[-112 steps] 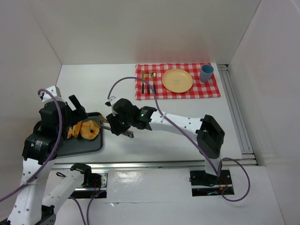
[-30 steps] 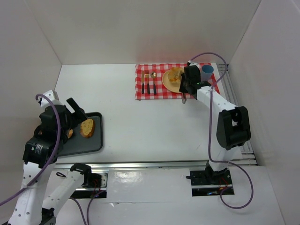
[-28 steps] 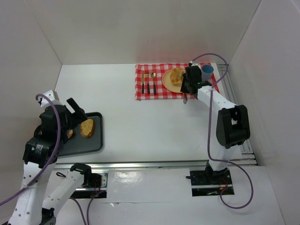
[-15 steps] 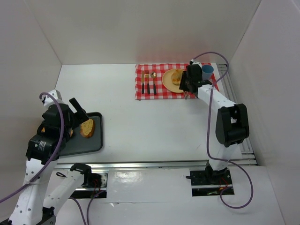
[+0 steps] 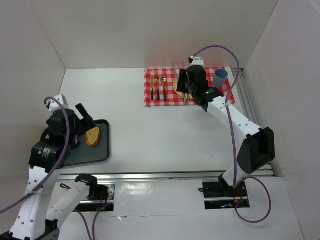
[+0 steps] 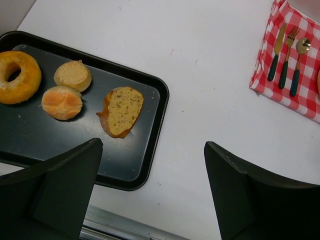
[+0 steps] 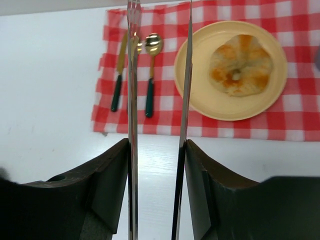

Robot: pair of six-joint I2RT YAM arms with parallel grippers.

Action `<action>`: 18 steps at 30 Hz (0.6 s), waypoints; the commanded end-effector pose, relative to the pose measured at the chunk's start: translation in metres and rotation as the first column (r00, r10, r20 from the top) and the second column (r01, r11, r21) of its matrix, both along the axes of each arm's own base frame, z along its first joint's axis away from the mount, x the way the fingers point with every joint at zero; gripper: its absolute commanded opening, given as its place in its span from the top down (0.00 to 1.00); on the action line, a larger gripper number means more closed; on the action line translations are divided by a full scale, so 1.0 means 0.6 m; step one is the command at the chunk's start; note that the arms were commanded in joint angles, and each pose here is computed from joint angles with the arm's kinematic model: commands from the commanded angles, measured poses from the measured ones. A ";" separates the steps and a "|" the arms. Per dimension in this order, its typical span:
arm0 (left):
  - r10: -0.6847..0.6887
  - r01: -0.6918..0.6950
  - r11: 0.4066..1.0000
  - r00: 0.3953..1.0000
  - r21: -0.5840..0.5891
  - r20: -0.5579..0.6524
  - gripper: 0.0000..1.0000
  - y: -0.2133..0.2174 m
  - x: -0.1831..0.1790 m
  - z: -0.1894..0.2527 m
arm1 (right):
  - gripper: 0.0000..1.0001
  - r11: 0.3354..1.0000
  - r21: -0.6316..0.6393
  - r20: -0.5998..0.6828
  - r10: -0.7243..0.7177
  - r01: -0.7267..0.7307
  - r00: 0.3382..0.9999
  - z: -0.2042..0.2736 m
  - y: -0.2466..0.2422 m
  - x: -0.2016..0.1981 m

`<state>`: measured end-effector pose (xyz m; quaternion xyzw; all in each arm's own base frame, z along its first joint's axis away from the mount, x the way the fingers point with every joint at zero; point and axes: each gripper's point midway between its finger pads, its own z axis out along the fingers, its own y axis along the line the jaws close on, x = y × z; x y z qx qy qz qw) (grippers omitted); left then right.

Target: Place the bread

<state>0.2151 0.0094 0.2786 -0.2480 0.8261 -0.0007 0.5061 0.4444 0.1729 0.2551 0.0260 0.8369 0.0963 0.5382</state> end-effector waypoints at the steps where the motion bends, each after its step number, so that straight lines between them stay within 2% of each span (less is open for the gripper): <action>1: -0.006 0.006 1.000 0.997 0.012 0.072 0.04 0.002 0.007 0.037 | 0.47 0.986 0.083 0.022 0.141 -0.142 0.990 0.021 0.075 -0.037; 4: -0.005 0.002 0.999 0.997 0.033 0.073 0.04 0.006 0.009 0.044 | 0.47 0.908 0.178 0.006 0.385 -0.380 0.923 0.011 0.199 -0.094; 5: -0.005 0.003 0.999 0.998 0.036 0.060 0.04 0.006 0.008 0.046 | 0.47 0.866 0.180 -0.024 0.478 -0.467 0.878 -0.012 0.265 -0.131; 8: 0.024 -0.026 0.999 0.999 0.034 0.039 0.04 0.011 0.009 0.059 | 0.47 0.758 0.206 -0.067 0.642 -0.619 0.764 -0.046 0.386 -0.215; 9: 0.024 -0.025 0.999 1.000 0.040 0.014 0.04 0.013 0.004 0.056 | 0.47 0.732 0.211 -0.059 0.671 -0.648 0.739 -0.041 0.413 -0.229; 13: 0.025 -0.026 0.999 0.999 0.034 0.039 0.04 0.013 0.001 0.076 | 0.46 0.607 0.268 -0.086 0.789 -0.748 0.609 -0.075 0.507 -0.296; 18: 0.021 -0.023 0.999 0.997 0.035 0.068 0.04 0.016 -0.011 0.085 | 0.45 0.583 0.284 -0.147 0.811 -0.761 0.567 -0.136 0.560 -0.315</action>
